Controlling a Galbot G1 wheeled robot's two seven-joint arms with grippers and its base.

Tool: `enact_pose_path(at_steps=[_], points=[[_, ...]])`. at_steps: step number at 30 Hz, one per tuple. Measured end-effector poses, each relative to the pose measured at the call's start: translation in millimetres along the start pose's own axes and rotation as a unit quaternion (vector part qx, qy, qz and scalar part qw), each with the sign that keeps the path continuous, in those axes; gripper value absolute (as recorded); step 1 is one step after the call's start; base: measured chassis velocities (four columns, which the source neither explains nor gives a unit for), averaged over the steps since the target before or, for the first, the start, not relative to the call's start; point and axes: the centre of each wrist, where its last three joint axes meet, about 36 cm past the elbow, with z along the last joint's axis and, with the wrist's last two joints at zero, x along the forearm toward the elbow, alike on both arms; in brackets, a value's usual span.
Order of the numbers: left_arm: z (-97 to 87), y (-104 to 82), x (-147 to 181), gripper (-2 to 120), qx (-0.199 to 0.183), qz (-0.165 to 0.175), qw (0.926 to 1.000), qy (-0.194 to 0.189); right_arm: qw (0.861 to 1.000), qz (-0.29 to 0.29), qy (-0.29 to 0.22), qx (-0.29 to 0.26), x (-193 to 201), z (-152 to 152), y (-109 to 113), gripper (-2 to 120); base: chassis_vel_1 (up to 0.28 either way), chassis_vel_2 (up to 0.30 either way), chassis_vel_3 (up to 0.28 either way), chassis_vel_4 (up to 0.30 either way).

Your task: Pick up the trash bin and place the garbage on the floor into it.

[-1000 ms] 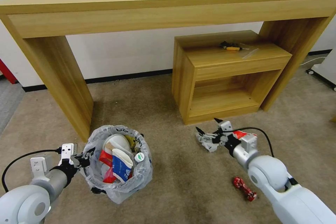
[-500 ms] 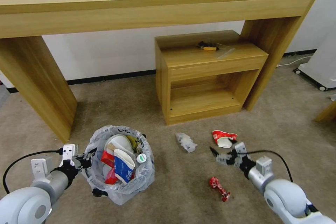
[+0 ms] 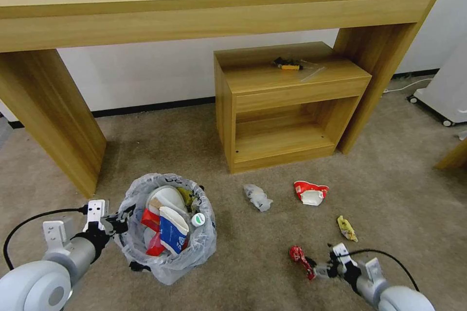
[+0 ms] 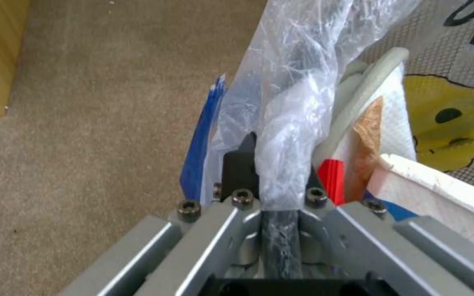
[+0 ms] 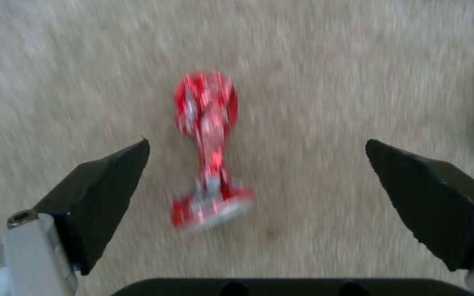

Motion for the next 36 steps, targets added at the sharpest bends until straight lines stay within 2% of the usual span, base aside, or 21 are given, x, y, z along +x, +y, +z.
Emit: enact_pose_path(at_steps=[6,14,16,18,20,22,25,28,36], points=[[1.8,-0.5,-3.4,0,0.0,0.004,1.0,0.003,1.0,0.001,0.026,-0.005,-13.0,27.6,4.6,100,0.0,0.0,0.0,0.0],[0.7,-0.6,-7.3,0,-0.002,0.01,0.9999,0.003,0.999,-0.008,0.039,-0.011,-39.0,25.4,24.4,97,0.0,0.0,0.0,0.0],[0.9,-0.6,-7.2,0,-0.002,0.009,0.9999,0.003,0.999,-0.015,0.044,-0.011,-44.5,23.8,29.3,88,0.0,0.0,0.0,0.0],[1.1,-0.6,-7.2,0,-0.002,0.009,0.9999,0.004,0.999,-0.016,0.046,-0.011,-46.3,24.1,30.2,86,0.0,0.0,0.0,0.0],[1.3,-0.2,-6.9,0,-0.002,0.008,1.0,0.004,0.999,-0.016,0.047,-0.009,-51.7,23.9,30.9,75,0.0,0.0,0.0,0.0],[1.1,0.0,-6.8,0,-0.002,0.008,1.0,0.004,0.999,-0.017,0.047,-0.009,-53.1,23.6,31.3,71,0.0,0.0,0.0,0.0],[1.0,0.9,-7.5,0,-0.002,0.007,1.0,0.004,0.998,-0.016,0.052,-0.009,-59.5,26.0,31.5,56,0.0,0.0,0.0,0.0],[1.6,1.1,-8.3,0,-0.001,0.007,1.0,0.005,0.999,-0.014,0.05,-0.01,-64.2,24.8,30.6,52,0.0,0.0,0.0,0.0],[-0.1,2.9,-7.8,0,-0.003,0.006,1.0,0.004,0.999,-0.007,0.04,-0.001,-64.7,18.2,30.4,52,0.0,0.0,0.0,0.0]])
